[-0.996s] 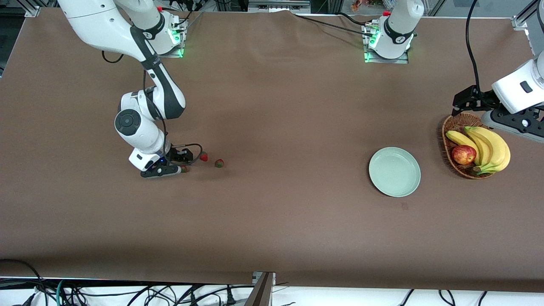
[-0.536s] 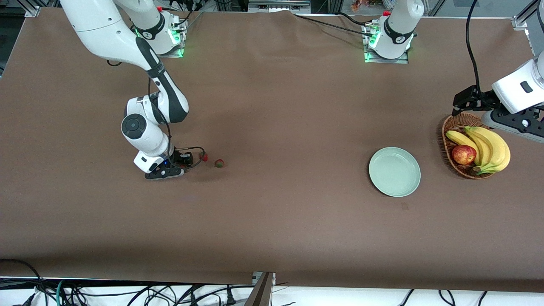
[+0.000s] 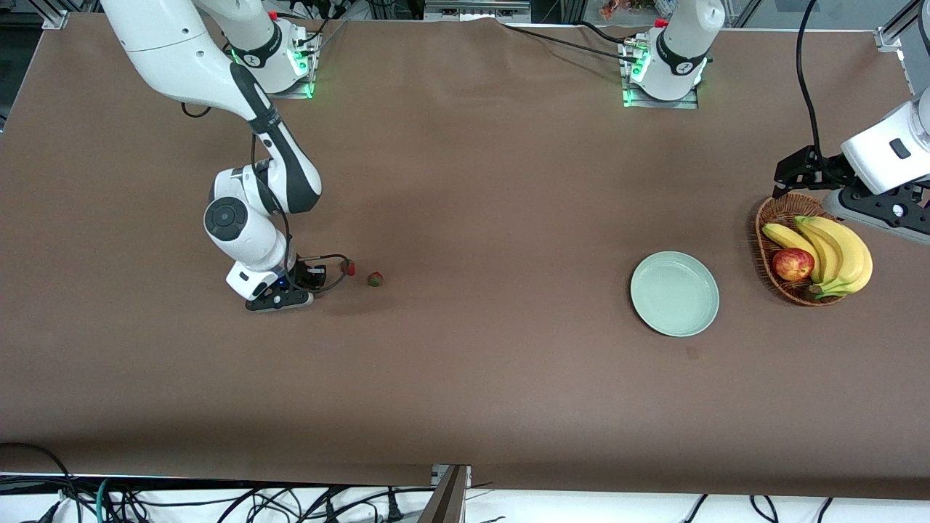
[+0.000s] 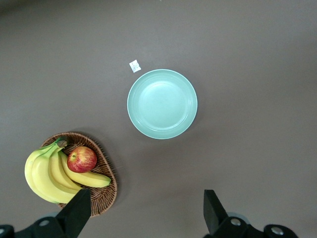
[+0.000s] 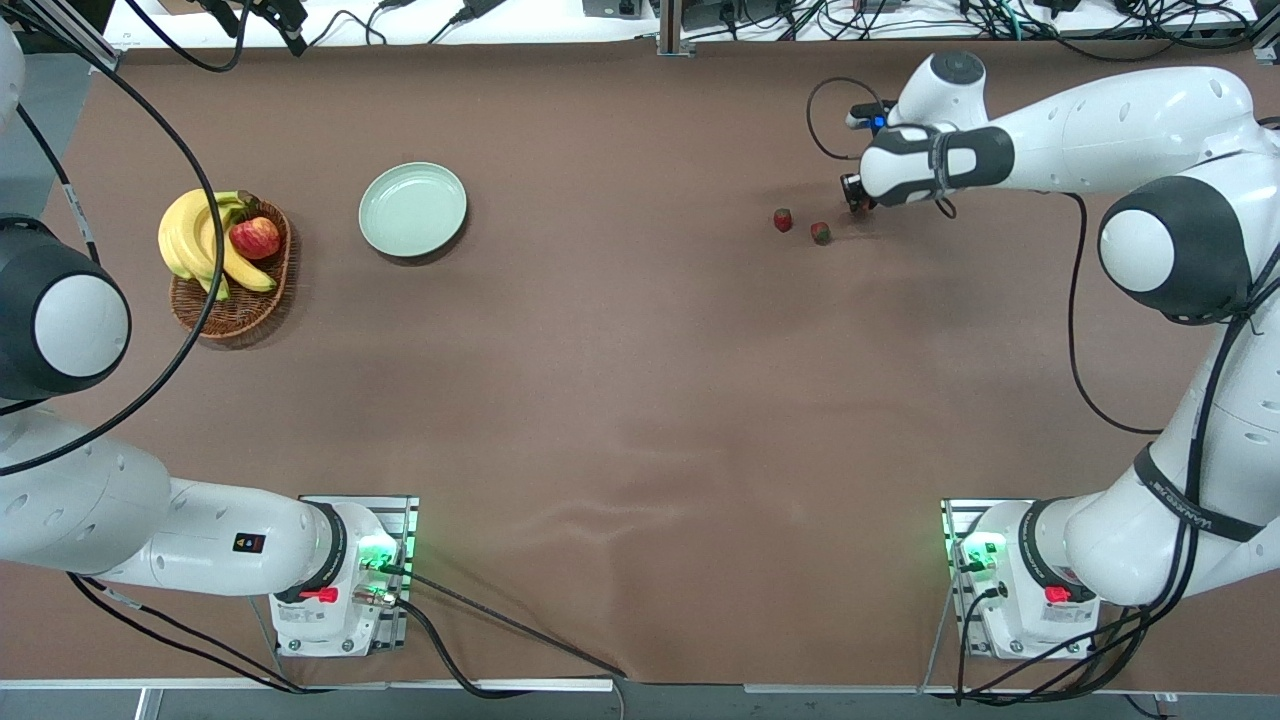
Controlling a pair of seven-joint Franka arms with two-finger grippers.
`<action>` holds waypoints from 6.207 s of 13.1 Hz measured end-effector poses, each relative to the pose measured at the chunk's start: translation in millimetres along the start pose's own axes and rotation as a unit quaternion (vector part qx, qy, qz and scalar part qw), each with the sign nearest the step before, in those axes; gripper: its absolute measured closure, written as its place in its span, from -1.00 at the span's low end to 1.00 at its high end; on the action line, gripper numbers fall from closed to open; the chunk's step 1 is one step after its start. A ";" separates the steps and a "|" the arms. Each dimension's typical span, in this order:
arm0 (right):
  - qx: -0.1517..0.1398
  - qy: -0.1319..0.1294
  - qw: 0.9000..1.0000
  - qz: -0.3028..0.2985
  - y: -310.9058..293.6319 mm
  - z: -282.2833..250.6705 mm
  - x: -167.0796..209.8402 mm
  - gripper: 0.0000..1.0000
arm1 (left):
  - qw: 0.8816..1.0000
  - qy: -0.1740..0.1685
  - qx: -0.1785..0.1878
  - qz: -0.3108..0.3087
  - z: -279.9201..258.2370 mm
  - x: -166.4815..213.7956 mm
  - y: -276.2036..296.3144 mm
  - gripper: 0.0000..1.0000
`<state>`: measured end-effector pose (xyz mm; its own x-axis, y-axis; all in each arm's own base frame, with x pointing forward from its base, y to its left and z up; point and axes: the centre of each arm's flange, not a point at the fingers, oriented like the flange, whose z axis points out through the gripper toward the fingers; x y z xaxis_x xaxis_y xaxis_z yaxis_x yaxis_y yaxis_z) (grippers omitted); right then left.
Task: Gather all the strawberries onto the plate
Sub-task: 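Reach down and grasp a red strawberry with the right gripper, then carry the strawberry to mid-table and open the right gripper, then grasp the mid-table strawberry with the left gripper while the right gripper grasps another, then lower the strawberry onto the green plate with the left gripper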
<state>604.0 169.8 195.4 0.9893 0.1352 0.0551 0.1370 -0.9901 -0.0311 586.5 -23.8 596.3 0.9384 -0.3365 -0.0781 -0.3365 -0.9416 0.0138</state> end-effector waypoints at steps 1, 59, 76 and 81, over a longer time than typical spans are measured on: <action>0.003 -0.013 1.000 0.014 -9.8 -12.4 9.3 0.36 | 1.000 0.000 0.000 0.000 0.1 -0.1 0.0 -1.00; -0.059 -0.050 0.991 0.111 -165.3 0.0 7.2 -0.25 | 0.957 0.035 -0.057 -0.281 427.3 65.4 338.4 -0.39; -0.054 -0.044 0.991 0.115 -160.9 9.1 2.8 0.36 | 0.953 0.043 -0.057 -0.295 413.0 77.1 306.4 0.24; -0.049 -0.044 0.990 0.121 -162.2 7.0 3.9 0.35 | 0.971 -0.010 -0.054 -0.232 328.6 92.5 174.2 0.24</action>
<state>586.1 331.2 193.7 0.9937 -0.1080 -0.0286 -0.1060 -0.9923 0.0641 589.1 -214.5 264.0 0.9849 0.1239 -0.1210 0.1337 -0.9880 0.0770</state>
